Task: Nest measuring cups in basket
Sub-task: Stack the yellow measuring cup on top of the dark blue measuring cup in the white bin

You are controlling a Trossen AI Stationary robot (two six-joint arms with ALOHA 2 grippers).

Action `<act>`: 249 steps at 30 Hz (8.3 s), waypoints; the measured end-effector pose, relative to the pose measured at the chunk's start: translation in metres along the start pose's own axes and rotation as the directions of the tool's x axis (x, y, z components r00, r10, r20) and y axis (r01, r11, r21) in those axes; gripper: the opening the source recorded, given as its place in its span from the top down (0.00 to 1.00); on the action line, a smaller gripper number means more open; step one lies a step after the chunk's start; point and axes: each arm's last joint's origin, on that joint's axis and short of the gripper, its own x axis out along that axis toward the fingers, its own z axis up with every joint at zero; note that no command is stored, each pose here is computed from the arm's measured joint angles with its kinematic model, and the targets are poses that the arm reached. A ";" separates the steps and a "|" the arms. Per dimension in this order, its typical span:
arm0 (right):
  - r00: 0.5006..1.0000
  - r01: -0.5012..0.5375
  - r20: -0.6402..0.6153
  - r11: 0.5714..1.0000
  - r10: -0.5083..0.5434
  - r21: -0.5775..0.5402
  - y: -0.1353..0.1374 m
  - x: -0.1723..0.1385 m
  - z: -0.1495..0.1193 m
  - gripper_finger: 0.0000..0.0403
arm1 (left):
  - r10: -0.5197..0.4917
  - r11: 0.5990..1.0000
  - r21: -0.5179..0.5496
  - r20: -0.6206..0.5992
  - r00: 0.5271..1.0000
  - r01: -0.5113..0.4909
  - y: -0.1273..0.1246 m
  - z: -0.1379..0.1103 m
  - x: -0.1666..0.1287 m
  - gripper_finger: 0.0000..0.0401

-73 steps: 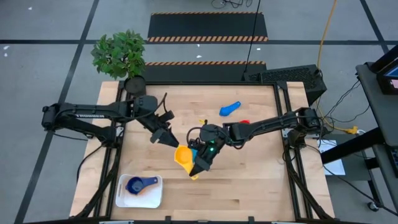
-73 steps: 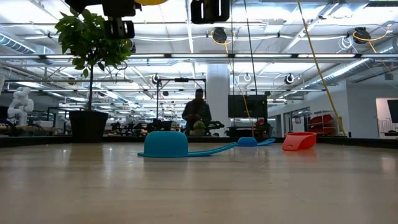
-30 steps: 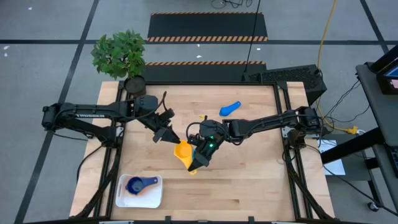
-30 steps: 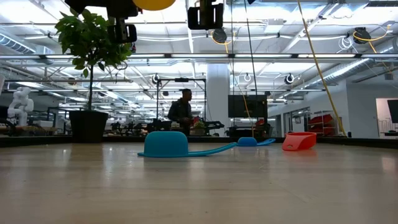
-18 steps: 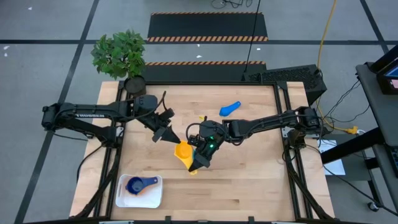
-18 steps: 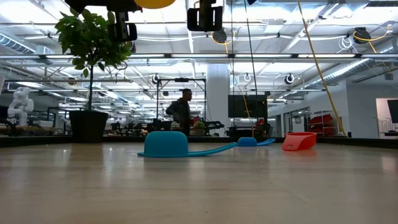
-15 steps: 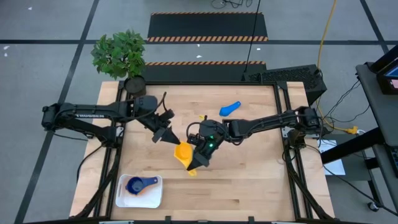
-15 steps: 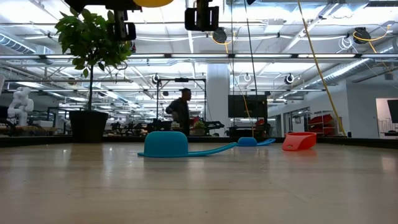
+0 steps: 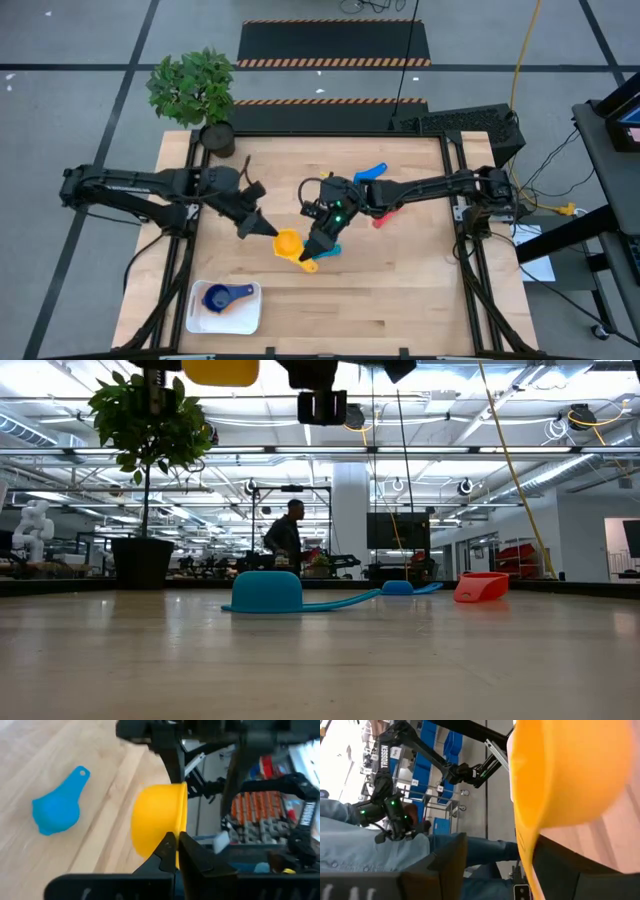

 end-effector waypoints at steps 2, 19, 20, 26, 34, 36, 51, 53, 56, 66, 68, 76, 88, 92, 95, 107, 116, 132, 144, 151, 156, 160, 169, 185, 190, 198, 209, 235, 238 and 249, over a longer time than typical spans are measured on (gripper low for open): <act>1.000 -0.011 -0.007 1.000 0.011 -0.006 -0.003 -0.005 0.004 0.49 | 0.021 1.000 -0.017 0.021 1.000 -0.020 -0.005 -0.008 -0.005 0.99; 0.994 -0.100 -0.039 0.994 0.099 -0.036 -0.026 -0.053 0.038 0.48 | 0.195 0.970 -0.201 0.319 0.928 -0.135 -0.033 -0.068 -0.036 0.99; 0.994 -0.100 -0.036 0.994 0.099 -0.035 -0.027 -0.055 0.039 0.48 | 0.195 0.969 -0.210 0.324 0.926 -0.131 -0.035 -0.072 -0.035 0.99; 0.996 -0.092 -0.012 0.995 0.092 -0.045 -0.031 -0.063 0.045 0.48 | 0.214 0.953 -0.278 0.336 0.917 -0.120 -0.043 -0.101 -0.029 0.99; 0.996 -0.088 0.000 0.995 0.088 -0.053 -0.033 -0.067 0.047 0.48 | 0.214 0.932 -0.350 0.329 0.920 -0.091 -0.050 -0.157 -0.022 0.99; 0.996 -0.087 0.001 0.995 0.088 -0.057 -0.033 -0.068 0.048 0.48 | 0.224 0.923 -0.370 0.288 0.931 -0.107 -0.049 -0.172 -0.022 0.99; 0.996 -0.084 0.000 0.995 0.084 -0.057 -0.032 -0.065 0.046 0.48 | 0.171 0.918 -0.374 0.078 0.982 -0.130 -0.046 -0.221 -0.047 0.99; 0.997 -0.083 -0.001 0.995 0.083 -0.058 -0.031 -0.063 0.045 0.48 | 0.166 0.924 -0.358 0.066 0.984 -0.132 -0.043 -0.217 -0.056 0.99; 0.997 -0.068 0.017 0.996 0.069 -0.058 -0.031 -0.062 0.045 0.48 | 0.167 0.931 -0.339 0.072 0.983 -0.133 -0.038 -0.205 -0.070 0.99; 0.998 -0.059 0.025 0.998 0.059 -0.001 -0.030 -0.059 0.043 0.48 | 0.107 0.954 -0.281 -0.001 0.994 -0.103 -0.010 -0.186 -0.102 0.99; 0.998 -0.062 0.013 0.998 0.062 -0.005 -0.027 -0.054 0.040 0.48 | 0.070 0.949 -0.306 -0.023 0.997 -0.074 -0.004 -0.195 -0.097 0.99; 0.999 -0.017 0.041 0.998 0.019 -0.056 -0.019 -0.035 0.029 0.48 | -0.064 0.901 -0.430 -0.011 0.998 0.053 0.026 -0.231 -0.065 0.99; 0.999 -0.037 0.020 0.999 0.038 -0.019 -0.020 -0.039 0.031 0.48 | -0.048 0.901 -0.432 -0.043 0.998 0.025 0.066 -0.247 -0.046 0.97; 0.999 -0.040 0.018 0.999 0.040 -0.016 -0.020 -0.039 0.031 0.48 | -0.074 0.888 -0.459 -0.051 0.996 0.042 0.071 -0.250 -0.043 0.97; 0.999 -0.041 0.016 0.999 0.041 -0.016 -0.020 -0.039 0.031 0.48 | -0.062 0.892 -0.451 -0.083 0.995 0.018 0.074 -0.251 -0.042 0.98; 0.999 -0.040 0.017 0.999 0.040 -0.019 -0.020 -0.039 0.031 0.48 | -0.025 0.908 -0.417 -0.158 0.987 -0.043 0.077 -0.253 -0.042 0.83; 0.999 -0.035 0.025 0.999 0.035 -0.003 -0.020 -0.039 0.031 0.48 | -0.021 0.904 -0.420 -0.236 0.972 -0.082 0.077 -0.253 -0.044 0.73; 0.996 -0.031 0.082 0.997 0.024 0.076 -0.012 -0.029 0.028 0.48 | -0.145 0.915 -0.404 -0.346 0.927 -0.008 0.051 -0.240 -0.061 0.73; 0.964 -0.028 0.266 0.998 0.012 0.057 0.014 0.002 0.011 0.48 | -0.007 0.999 -0.045 -0.343 0.939 -0.009 0.029 -0.217 -0.054 0.86; 0.947 -0.005 0.321 0.996 -0.024 0.088 0.026 0.021 -0.008 0.48 | 0.103 0.985 0.165 -0.381 0.919 -0.042 0.032 -0.211 -0.032 0.98; 0.931 0.009 0.362 0.994 -0.048 0.110 0.034 0.033 -0.022 0.48 | 0.162 0.972 0.215 -0.295 0.942 -0.099 0.036 -0.202 -0.019 0.97; 0.916 0.015 0.396 0.993 -0.060 0.114 0.040 0.040 -0.030 0.48 | 0.201 0.959 0.251 -0.270 0.942 -0.133 0.039 -0.197 -0.013 0.96; 0.912 0.006 0.406 0.992 -0.057 0.126 0.043 0.044 -0.036 0.48 | 0.347 0.924 0.305 -0.413 0.842 -0.231 0.054 -0.202 -0.018 0.97; 0.912 0.008 0.407 0.994 -0.052 0.109 0.044 0.044 -0.036 0.48 | 0.095 0.986 0.166 -0.460 0.883 -0.020 0.029 -0.209 -0.014 0.97; 0.912 0.012 0.407 0.995 -0.052 0.101 0.044 0.044 -0.036 0.48 | 0.177 0.969 0.236 -0.469 0.865 -0.071 0.034 -0.215 -0.006 0.99; 0.916 0.008 0.398 0.995 -0.048 0.103 0.046 0.047 -0.039 0.48 | 0.344 0.925 0.314 -0.464 0.816 -0.211 0.048 -0.226 0.007 0.97; 0.920 0.006 0.390 0.995 -0.044 0.099 0.047 0.048 -0.042 0.48 | 0.009 0.985 0.155 -0.452 0.892 0.069 0.016 -0.222 0.010 0.98; 0.913 -0.001 0.405 0.991 -0.053 0.131 0.052 0.055 -0.051 0.48 | 0.141 0.909 0.414 -0.409 0.902 0.045 0.035 -0.231 0.067 0.99; 0.912 0.000 0.407 0.991 -0.054 0.130 0.051 0.054 -0.050 0.48 | 0.170 0.909 0.417 -0.398 0.902 0.013 0.038 -0.227 0.069 0.98; 0.904 0.013 0.423 0.993 -0.061 0.117 0.048 0.050 -0.043 0.48 | 0.216 0.906 0.415 -0.275 0.937 -0.087 0.043 -0.214 0.074 0.97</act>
